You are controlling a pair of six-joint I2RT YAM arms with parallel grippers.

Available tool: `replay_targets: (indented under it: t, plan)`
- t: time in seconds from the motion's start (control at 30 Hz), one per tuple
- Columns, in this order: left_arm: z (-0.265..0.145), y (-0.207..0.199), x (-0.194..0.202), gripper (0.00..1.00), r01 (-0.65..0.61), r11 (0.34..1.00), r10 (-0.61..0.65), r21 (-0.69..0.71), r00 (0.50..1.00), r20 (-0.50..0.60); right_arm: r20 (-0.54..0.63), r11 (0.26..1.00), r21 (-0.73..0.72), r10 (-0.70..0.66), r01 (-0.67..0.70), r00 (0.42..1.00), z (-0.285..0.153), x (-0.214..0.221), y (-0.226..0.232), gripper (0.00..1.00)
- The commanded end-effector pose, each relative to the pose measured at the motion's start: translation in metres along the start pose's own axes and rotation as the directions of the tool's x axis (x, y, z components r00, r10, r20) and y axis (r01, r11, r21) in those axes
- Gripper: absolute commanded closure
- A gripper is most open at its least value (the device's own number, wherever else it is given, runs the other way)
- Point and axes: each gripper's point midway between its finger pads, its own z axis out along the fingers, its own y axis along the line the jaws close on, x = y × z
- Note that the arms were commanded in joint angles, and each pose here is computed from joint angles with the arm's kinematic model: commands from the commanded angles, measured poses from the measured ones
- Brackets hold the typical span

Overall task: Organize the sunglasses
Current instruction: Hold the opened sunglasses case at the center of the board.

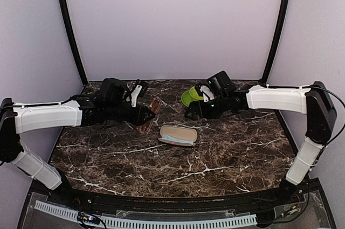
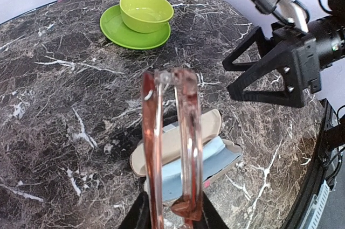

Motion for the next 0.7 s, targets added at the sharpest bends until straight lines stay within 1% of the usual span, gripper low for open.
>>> replay_targets:
  t: [0.0, 0.1, 0.17, 0.27, 0.47, 0.67]
  plan:
    - [-0.011, -0.009, -0.009, 0.75, 0.026, 0.999, -0.028, 0.038, 0.999, 0.042, -0.145, 0.99, 0.06, -0.114, 0.124, 0.983, 0.021, 0.026, -0.023, 0.14]
    - [-0.012, -0.009, -0.008, 0.75, 0.028, 0.999, -0.029, 0.037, 0.999, 0.04, -0.211, 0.987, 0.042, -0.145, 0.157, 0.967, 0.036, 0.039, -0.027, 0.14]
    - [-0.012, -0.008, -0.007, 0.75, 0.033, 0.999, -0.034, 0.034, 0.999, 0.04, -0.235, 0.985, 0.017, -0.16, 0.169, 0.959, 0.043, 0.046, -0.027, 0.14]
    - [-0.012, -0.008, -0.006, 0.75, 0.035, 0.999, -0.036, 0.039, 0.999, 0.039, -0.26, 0.984, -0.022, -0.176, 0.177, 0.949, 0.051, 0.053, -0.026, 0.18]
    - [-0.011, -0.01, -0.006, 0.75, 0.039, 0.998, -0.04, 0.047, 0.998, 0.039, -0.273, 0.977, -0.113, -0.204, 0.179, 0.94, 0.058, 0.06, -0.015, 0.37]
    - [-0.01, -0.01, -0.004, 0.74, 0.042, 0.998, -0.044, 0.048, 0.998, 0.034, -0.269, 0.977, -0.117, -0.202, 0.177, 0.942, 0.059, 0.061, -0.015, 0.51]
